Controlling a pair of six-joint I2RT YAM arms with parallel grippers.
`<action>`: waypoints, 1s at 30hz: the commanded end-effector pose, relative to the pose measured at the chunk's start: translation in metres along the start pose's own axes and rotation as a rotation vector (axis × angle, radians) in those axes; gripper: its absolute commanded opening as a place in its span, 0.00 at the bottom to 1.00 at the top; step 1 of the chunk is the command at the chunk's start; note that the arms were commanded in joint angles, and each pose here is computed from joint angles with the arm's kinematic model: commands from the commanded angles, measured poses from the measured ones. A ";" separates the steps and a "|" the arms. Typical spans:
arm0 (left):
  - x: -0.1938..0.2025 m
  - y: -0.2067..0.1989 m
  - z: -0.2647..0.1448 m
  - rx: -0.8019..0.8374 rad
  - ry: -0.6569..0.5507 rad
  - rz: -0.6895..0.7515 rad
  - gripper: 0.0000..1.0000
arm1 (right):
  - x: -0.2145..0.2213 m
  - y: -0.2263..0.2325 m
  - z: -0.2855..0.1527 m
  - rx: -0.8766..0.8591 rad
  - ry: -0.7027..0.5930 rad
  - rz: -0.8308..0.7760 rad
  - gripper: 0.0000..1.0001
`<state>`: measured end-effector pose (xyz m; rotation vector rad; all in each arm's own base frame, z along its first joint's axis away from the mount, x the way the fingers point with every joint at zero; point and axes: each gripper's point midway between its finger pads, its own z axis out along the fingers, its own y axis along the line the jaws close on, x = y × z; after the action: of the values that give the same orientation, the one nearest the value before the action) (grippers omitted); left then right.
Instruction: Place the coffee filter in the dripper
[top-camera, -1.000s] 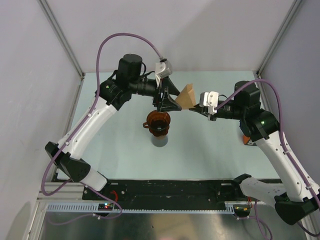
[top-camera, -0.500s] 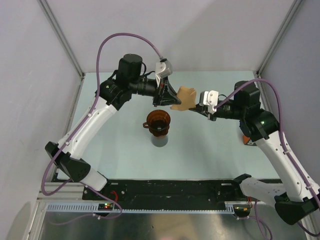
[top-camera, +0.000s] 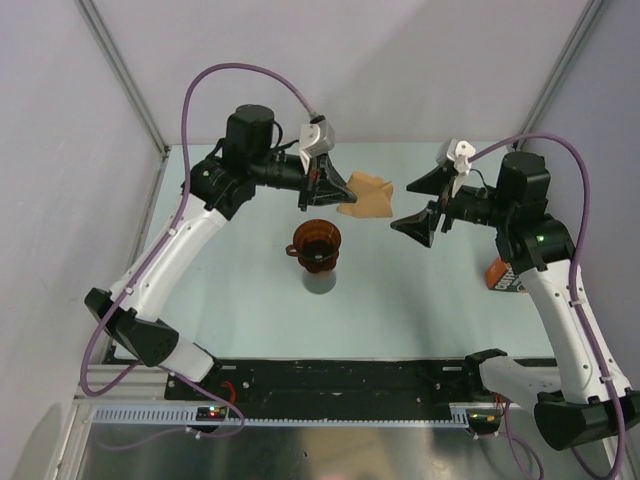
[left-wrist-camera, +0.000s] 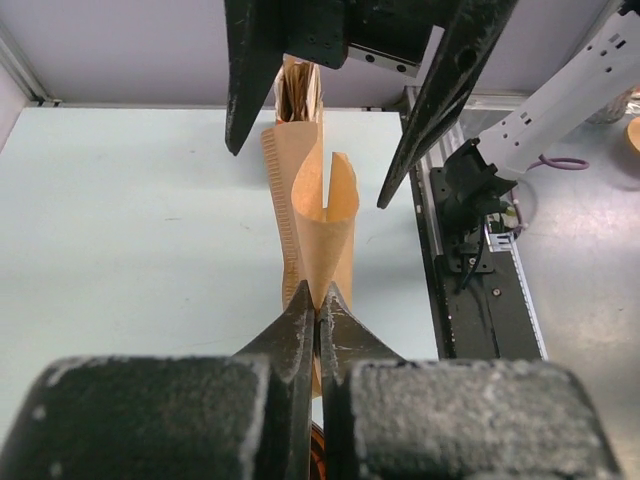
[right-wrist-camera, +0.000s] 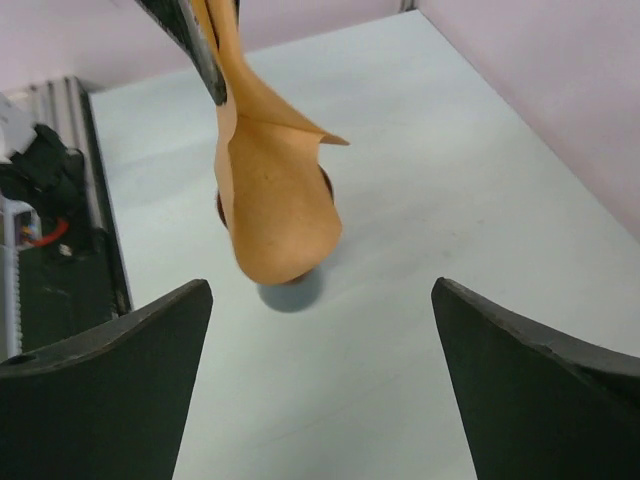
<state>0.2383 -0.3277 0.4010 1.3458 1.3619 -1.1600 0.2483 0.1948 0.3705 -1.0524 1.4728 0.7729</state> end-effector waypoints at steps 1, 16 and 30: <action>-0.038 -0.016 -0.011 0.052 -0.084 0.131 0.00 | -0.033 0.018 -0.006 -0.073 -0.125 0.113 0.99; -0.040 -0.023 -0.008 0.087 -0.093 0.154 0.00 | -0.072 0.031 0.014 -0.207 -0.309 0.010 0.96; -0.043 -0.008 -0.006 0.009 -0.083 0.102 0.01 | -0.064 0.033 0.022 -0.249 -0.266 0.044 0.07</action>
<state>0.2258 -0.3298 0.4233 1.3909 1.2376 -1.1918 0.2333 0.2423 0.4065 -1.0321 1.2574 1.1224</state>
